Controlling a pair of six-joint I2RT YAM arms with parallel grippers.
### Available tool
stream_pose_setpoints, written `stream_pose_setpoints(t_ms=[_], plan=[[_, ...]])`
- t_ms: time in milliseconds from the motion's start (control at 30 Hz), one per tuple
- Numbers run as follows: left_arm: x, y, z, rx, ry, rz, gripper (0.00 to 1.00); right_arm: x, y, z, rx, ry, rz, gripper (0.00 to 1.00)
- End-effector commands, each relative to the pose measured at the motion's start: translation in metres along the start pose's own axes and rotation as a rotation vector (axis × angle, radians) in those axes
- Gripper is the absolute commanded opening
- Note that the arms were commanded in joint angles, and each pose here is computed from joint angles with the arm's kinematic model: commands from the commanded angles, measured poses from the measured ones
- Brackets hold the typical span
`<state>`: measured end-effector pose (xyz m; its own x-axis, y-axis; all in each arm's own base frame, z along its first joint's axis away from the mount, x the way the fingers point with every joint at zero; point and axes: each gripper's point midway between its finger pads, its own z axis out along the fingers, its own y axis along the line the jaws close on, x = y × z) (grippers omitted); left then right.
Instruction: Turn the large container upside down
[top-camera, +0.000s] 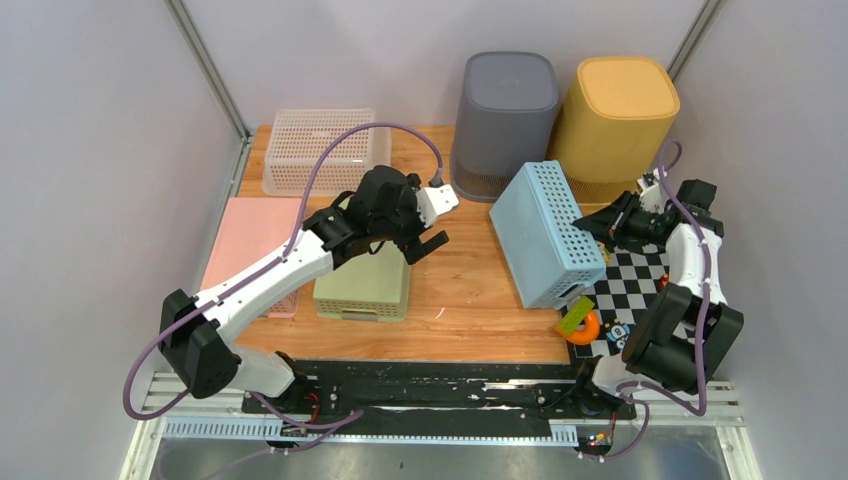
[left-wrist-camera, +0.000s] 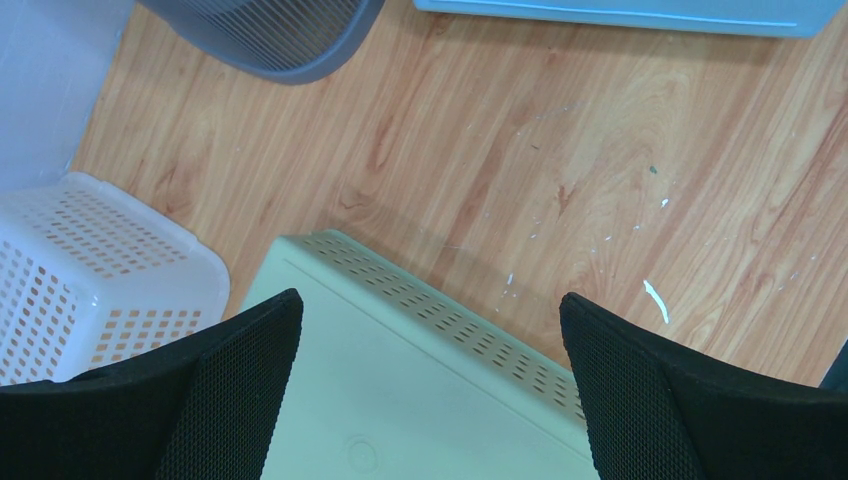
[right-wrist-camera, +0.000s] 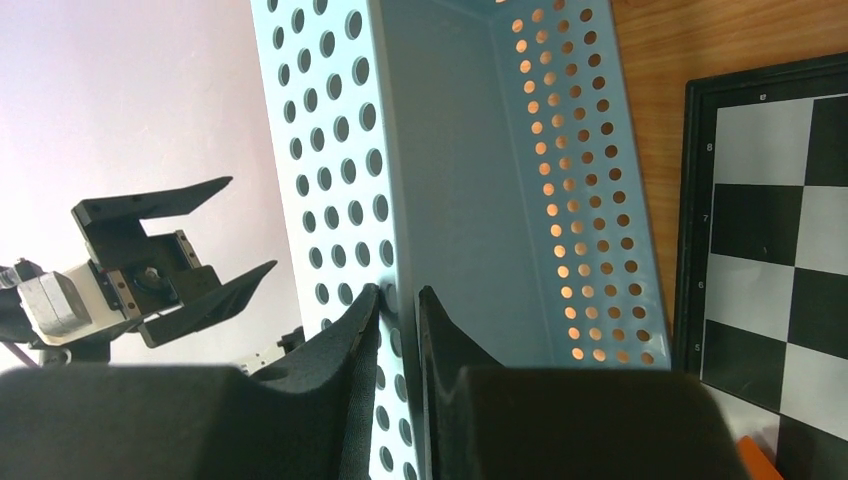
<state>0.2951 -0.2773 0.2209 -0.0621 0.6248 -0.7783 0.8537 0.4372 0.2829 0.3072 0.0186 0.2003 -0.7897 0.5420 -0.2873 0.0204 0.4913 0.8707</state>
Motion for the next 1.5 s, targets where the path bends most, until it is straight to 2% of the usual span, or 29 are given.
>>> stream_pose_setpoints(t_ms=[0, 233, 533, 800, 1267, 1467], plan=[[-0.013, 0.000, -0.003, 0.005, -0.030, -0.006, 1.00, 0.019, -0.058, -0.005, 0.223, 0.070, 0.012, 0.10], [-0.012, -0.002, -0.003, 0.008, -0.029, -0.009, 1.00, 0.016, -0.083, -0.005, 0.228, 0.101, 0.100, 0.06], [-0.013, -0.002, -0.002, 0.011, -0.031, -0.013, 1.00, 0.024, -0.088, 0.004, 0.160, 0.148, 0.158, 0.04], [-0.013, -0.002, -0.001, 0.012, -0.032, -0.016, 1.00, 0.034, -0.077, 0.006, 0.143, 0.159, 0.069, 0.03], [-0.013, -0.003, -0.005, 0.012, -0.038, -0.016, 1.00, 0.087, -0.052, 0.043, 0.015, 0.397, 0.045, 0.03], [-0.012, -0.004, -0.004, 0.013, -0.038, -0.017, 1.00, 0.100, -0.043, 0.049, -0.009, 0.447, 0.005, 0.04]])
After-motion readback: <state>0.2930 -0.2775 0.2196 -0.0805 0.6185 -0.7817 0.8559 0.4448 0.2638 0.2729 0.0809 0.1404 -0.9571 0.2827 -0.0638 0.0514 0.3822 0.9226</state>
